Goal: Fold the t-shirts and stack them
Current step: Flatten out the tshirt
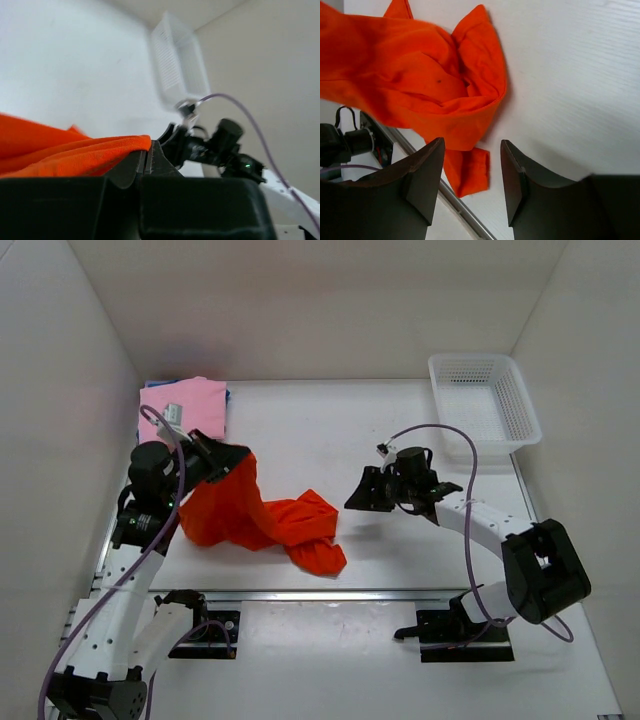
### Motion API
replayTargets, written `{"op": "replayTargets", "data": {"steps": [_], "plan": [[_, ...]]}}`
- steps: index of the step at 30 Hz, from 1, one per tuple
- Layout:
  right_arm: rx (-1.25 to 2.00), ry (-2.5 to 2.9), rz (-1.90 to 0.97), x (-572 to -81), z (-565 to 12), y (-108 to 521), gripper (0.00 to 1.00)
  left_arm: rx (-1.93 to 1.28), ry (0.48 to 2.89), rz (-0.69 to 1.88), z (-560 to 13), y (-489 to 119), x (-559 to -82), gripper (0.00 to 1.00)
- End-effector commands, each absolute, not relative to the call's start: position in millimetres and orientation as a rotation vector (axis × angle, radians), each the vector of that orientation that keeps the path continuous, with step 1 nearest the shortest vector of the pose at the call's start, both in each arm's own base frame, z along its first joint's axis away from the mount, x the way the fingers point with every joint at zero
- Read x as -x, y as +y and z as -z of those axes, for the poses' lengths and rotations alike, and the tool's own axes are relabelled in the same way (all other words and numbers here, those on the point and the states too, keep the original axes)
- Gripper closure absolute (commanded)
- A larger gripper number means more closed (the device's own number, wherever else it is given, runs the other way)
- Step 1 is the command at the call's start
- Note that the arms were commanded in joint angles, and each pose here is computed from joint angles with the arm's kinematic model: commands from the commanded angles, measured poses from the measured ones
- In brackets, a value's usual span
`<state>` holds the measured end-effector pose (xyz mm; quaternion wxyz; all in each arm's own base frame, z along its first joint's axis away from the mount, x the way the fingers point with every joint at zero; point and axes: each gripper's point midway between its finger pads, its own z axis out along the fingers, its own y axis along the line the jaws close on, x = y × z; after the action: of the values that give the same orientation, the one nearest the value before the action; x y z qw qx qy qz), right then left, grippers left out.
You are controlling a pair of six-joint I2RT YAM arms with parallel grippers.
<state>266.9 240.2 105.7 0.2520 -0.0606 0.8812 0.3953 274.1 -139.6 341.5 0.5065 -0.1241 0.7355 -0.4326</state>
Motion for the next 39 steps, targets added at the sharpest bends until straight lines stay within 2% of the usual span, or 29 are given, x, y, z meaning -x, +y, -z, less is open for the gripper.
{"op": "replayTargets", "data": {"steps": [1, 6, 12, 21, 33, 35, 36, 38, 39], "plan": [[0.138, 2.346, -1.219, -265.0, -111.2, 268.1, 0.54, 0.342, 1.866, 1.027, -302.6, -137.4, -268.8, 1.0], [0.186, 2.382, -1.258, -241.3, -106.6, 291.6, 0.55, 0.329, 1.892, 1.005, -294.0, -138.7, -269.5, 1.0], [0.156, 2.432, -1.264, -234.4, -83.0, 294.2, 0.54, 0.339, 1.877, 1.02, -290.7, -138.0, -267.4, 1.0], [0.104, 2.422, -1.28, -275.8, -77.0, 290.5, 0.54, 0.348, 1.886, 1.026, -281.2, -137.2, -266.3, 1.0], [0.064, 2.427, -1.525, -279.0, -75.4, 304.6, 0.56, 0.358, 1.887, 1.05, -272.2, -138.1, -265.4, 1.0], [0.075, 2.423, -1.537, -277.5, -76.9, 306.2, 0.6, 0.357, 1.868, 1.044, -276.5, -135.9, -267.0, 1.0], [0.072, 2.431, -1.547, -274.9, -75.6, 306.5, 0.66, 0.359, 1.878, 1.041, -273.6, -135.9, -267.4, 1.0], [0.084, 2.434, -1.557, -271.7, -78.1, 306.7, 0.98, 0.358, 1.879, 1.044, -272.8, -136.4, -266.2, 1.0], [0.063, 2.459, -1.554, -269.1, -73.3, 304.8, 1.0, 0.355, 1.878, 1.047, -272.8, -136.8, -265.7, 1.0]]}}
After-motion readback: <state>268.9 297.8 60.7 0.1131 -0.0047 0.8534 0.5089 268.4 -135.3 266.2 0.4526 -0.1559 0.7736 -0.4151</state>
